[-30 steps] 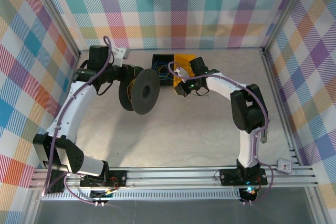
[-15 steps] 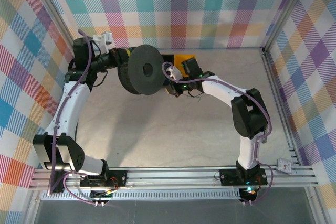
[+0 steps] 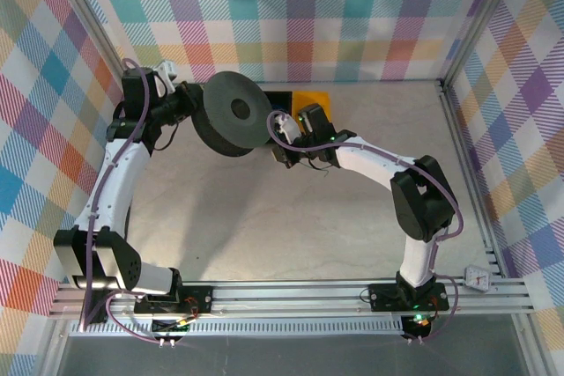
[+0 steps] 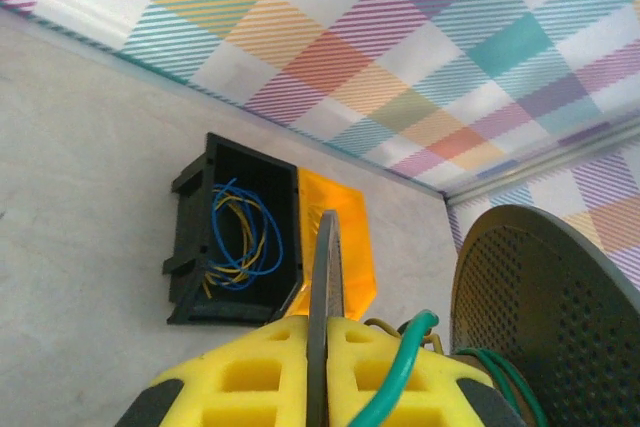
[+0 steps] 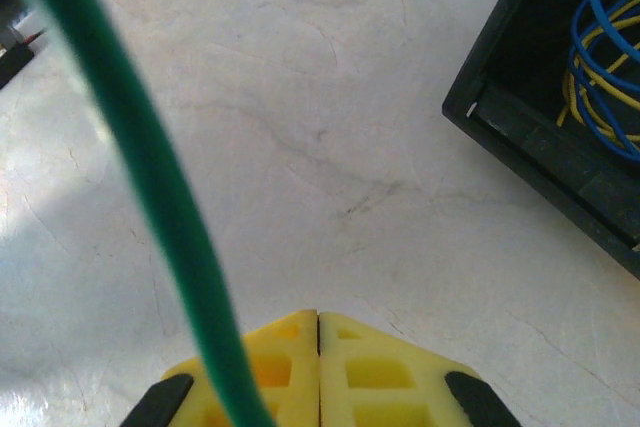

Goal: Wrap the cables

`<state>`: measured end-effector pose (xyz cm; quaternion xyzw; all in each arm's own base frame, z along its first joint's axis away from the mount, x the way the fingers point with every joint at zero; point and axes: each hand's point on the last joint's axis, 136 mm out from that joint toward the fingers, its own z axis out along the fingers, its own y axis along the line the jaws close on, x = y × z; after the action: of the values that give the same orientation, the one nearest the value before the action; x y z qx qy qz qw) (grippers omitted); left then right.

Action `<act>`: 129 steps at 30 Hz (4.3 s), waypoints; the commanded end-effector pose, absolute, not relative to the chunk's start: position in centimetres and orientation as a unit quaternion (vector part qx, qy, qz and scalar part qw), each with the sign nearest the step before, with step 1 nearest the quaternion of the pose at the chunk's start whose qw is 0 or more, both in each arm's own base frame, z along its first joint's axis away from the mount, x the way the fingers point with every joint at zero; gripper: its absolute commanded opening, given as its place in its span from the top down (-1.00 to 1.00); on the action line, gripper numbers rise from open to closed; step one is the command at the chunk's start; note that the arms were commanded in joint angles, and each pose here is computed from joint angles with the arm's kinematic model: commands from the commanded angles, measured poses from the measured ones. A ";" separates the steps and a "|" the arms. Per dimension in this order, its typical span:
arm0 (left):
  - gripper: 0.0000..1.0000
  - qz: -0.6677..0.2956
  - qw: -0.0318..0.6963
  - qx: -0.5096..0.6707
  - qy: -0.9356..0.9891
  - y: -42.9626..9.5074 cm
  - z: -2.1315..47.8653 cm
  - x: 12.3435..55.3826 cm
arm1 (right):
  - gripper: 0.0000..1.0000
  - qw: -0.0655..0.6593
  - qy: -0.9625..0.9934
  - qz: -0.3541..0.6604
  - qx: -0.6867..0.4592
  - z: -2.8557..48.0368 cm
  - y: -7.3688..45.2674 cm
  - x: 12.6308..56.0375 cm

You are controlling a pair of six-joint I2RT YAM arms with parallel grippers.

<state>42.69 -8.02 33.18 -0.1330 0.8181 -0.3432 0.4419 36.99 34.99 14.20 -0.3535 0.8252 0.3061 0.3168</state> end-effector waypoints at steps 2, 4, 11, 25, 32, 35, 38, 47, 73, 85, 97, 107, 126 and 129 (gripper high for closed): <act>1.00 -0.246 0.605 -0.212 0.728 -0.8 40.6 43.7 | 1.00 0.294 0.838 0.309 -0.340 13.8 33.7 35.3; 1.00 -0.247 0.606 -0.206 0.728 -1.0 40.6 43.5 | 1.00 0.294 0.840 0.310 -0.335 13.7 33.8 35.4; 1.00 -0.261 0.609 -0.173 0.729 -2.0 41.1 42.7 | 1.00 0.269 0.869 0.296 -0.289 12.1 33.6 36.7; 1.00 -0.332 0.570 -0.008 0.751 -7.6 42.4 40.2 | 1.00 0.273 0.889 0.268 -0.253 12.1 28.9 40.8; 1.00 -0.333 0.571 -0.019 0.750 -7.4 42.4 40.5 | 0.35 0.259 0.879 0.290 -0.277 11.9 29.0 40.0; 1.00 -0.339 0.571 -0.018 0.748 -7.5 42.8 40.6 | 0.30 0.253 0.873 0.311 -0.278 11.4 29.0 39.6; 1.00 -0.340 0.572 -0.017 0.746 -7.6 43.2 40.6 | 0.29 0.244 0.870 0.326 -0.277 10.8 28.9 39.0; 1.00 -0.333 0.574 -0.017 0.748 -7.4 43.6 40.7 | 0.22 0.221 0.876 0.339 -0.262 8.4 27.5 37.4; 1.00 -0.261 0.534 0.033 0.804 -8.0 40.6 39.2 | -0.09 0.272 0.857 0.402 -0.172 14.2 22.6 39.3; 1.00 -0.218 0.477 0.174 0.833 -13.0 35.4 34.9 | -0.84 0.272 0.816 0.510 -0.023 18.5 17.3 43.6; 1.00 -0.216 0.474 0.256 0.814 -16.5 33.8 32.2 | -0.90 0.219 0.816 0.536 0.002 15.6 18.1 42.6; 1.00 -0.203 0.470 0.260 0.818 -17.0 33.4 33.1 | -0.93 0.178 0.815 0.551 0.009 13.4 19.1 39.4; 1.00 -0.191 0.472 0.267 0.818 -17.5 33.5 33.7 | -0.45 0.136 0.788 0.600 0.010 13.7 22.5 38.1; 1.00 -0.192 0.472 0.269 0.818 -17.6 33.6 33.7 | -0.24 0.139 0.790 0.597 0.013 13.6 22.4 38.3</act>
<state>33.11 -16.61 29.53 0.2549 0.8533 -0.1818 0.4169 38.22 22.21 13.39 0.0201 0.7960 0.5890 0.1378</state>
